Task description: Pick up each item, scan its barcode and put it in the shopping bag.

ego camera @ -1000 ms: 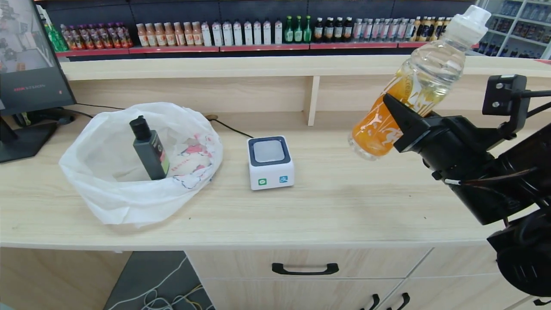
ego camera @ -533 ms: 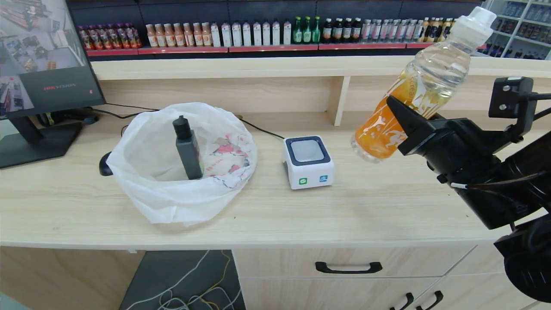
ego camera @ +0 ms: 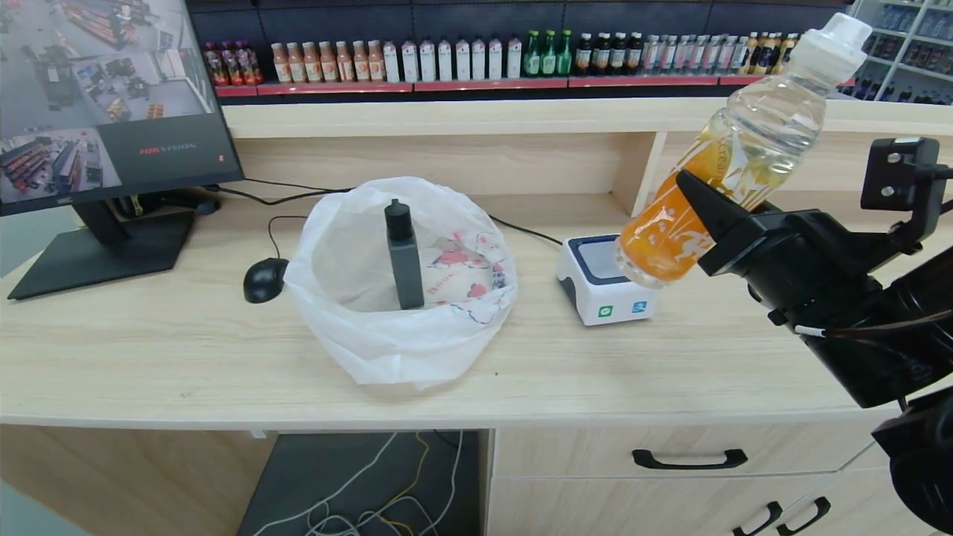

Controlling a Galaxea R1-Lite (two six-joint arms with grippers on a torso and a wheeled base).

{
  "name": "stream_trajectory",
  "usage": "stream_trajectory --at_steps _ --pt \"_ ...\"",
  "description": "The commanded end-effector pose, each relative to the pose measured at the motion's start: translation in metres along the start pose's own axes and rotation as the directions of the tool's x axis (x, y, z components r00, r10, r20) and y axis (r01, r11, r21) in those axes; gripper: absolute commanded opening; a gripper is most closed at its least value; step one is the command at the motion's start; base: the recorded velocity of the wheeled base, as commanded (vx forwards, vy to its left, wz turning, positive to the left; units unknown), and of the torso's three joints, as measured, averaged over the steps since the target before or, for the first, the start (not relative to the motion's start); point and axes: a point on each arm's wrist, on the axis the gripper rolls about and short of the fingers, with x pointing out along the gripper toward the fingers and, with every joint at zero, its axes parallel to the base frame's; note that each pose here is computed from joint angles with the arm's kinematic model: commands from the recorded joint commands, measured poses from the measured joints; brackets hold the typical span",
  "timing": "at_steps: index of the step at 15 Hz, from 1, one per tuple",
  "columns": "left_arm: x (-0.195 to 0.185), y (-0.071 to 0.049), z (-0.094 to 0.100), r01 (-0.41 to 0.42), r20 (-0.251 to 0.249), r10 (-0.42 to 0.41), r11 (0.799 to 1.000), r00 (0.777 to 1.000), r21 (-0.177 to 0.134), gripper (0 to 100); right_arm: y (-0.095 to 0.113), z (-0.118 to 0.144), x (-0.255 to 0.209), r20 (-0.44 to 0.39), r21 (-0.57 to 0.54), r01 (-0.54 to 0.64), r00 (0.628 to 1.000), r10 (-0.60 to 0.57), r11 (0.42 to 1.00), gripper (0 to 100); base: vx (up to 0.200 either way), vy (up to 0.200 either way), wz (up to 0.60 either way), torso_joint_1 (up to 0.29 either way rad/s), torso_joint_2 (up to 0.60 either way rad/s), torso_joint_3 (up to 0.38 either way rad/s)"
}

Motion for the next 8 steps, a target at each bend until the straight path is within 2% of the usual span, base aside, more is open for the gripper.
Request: stream_trajectory --at_steps 1,8 --pt "0.0000 0.0000 0.0000 -0.001 0.000 0.001 1.000 1.000 0.000 100 0.0006 0.0023 -0.0014 0.006 0.002 -0.003 1.000 0.003 1.000 0 0.000 0.000 0.00 0.000 0.00 0.000" --pt "0.0000 0.0000 0.0000 -0.001 0.000 0.001 1.000 1.000 0.000 100 0.0003 0.0030 0.0005 0.012 0.024 -0.001 1.000 0.001 1.000 0 0.000 0.000 0.00 0.000 0.00 0.000"
